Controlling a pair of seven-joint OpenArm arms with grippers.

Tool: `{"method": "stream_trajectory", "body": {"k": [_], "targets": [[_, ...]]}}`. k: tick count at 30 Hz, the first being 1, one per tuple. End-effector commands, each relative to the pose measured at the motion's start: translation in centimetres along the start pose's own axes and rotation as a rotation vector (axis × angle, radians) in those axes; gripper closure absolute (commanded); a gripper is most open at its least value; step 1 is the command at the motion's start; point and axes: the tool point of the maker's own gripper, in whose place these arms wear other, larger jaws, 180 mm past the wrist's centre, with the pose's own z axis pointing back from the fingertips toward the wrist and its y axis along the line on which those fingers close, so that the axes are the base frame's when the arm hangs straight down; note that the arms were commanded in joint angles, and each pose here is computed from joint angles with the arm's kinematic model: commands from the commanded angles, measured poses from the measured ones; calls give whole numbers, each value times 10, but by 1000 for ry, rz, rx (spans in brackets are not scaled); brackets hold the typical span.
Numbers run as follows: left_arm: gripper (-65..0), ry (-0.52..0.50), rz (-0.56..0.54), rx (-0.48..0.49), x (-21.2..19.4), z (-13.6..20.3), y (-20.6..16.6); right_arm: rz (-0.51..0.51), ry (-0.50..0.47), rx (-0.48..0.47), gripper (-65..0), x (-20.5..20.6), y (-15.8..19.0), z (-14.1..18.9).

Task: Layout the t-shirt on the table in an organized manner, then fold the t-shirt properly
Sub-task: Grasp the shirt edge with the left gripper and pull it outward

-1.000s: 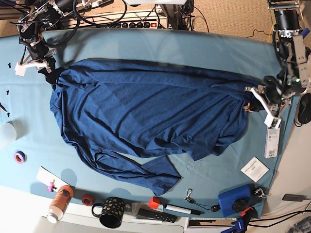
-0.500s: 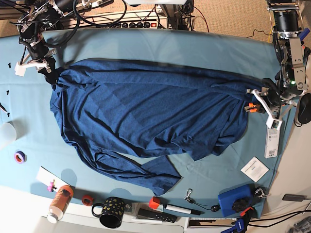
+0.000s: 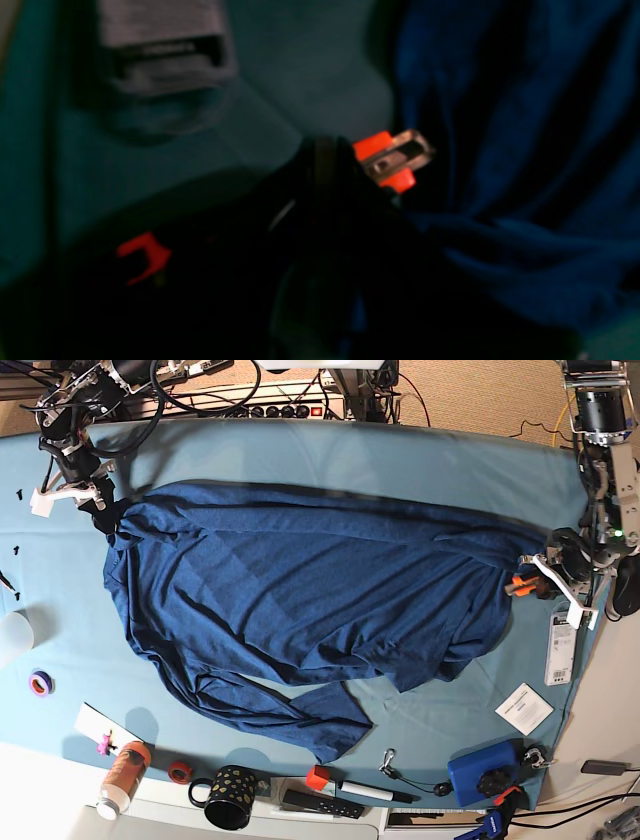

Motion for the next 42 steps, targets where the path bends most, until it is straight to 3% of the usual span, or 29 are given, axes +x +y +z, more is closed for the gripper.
{"method": "stream_trajectory", "body": {"k": [1,5,10,13,16,27,32,37,38,41,42], "targets": [[0,-54,-20,-81,19,3,-15,25,-41,21,0,16,6,2],[0,-78,-30,-266,25,7,-49,26,-39,21,0,15,6,2],[0,-85,-68,-316,25,9,-58,26,-40,21,0,15,6,2],[0,-49,-92,-263,18,6,-49,26,-39,21,0,15,6,2],[0,4,-98,-134,9,1,-26,25,-40,21,0,15,6,2],[0,-1,-29,181,11,3,31,26,-39,21,0,15,6,2],[0,-12,-6,157,13,3,27,26,-40,21,0,15,6,2],[0,-72,67,15,26,10,12,26,-39,21,0,15,6,2],[-50,-77,86,-12,28,14,11,26,-39,21,0,15,6,2],[-302,-81,143,-50,29,28,17,26,-39,21,0,15,6,2],[-354,-81,166,-53,30,33,21,26,-39,21,0,15,6,2]]}}
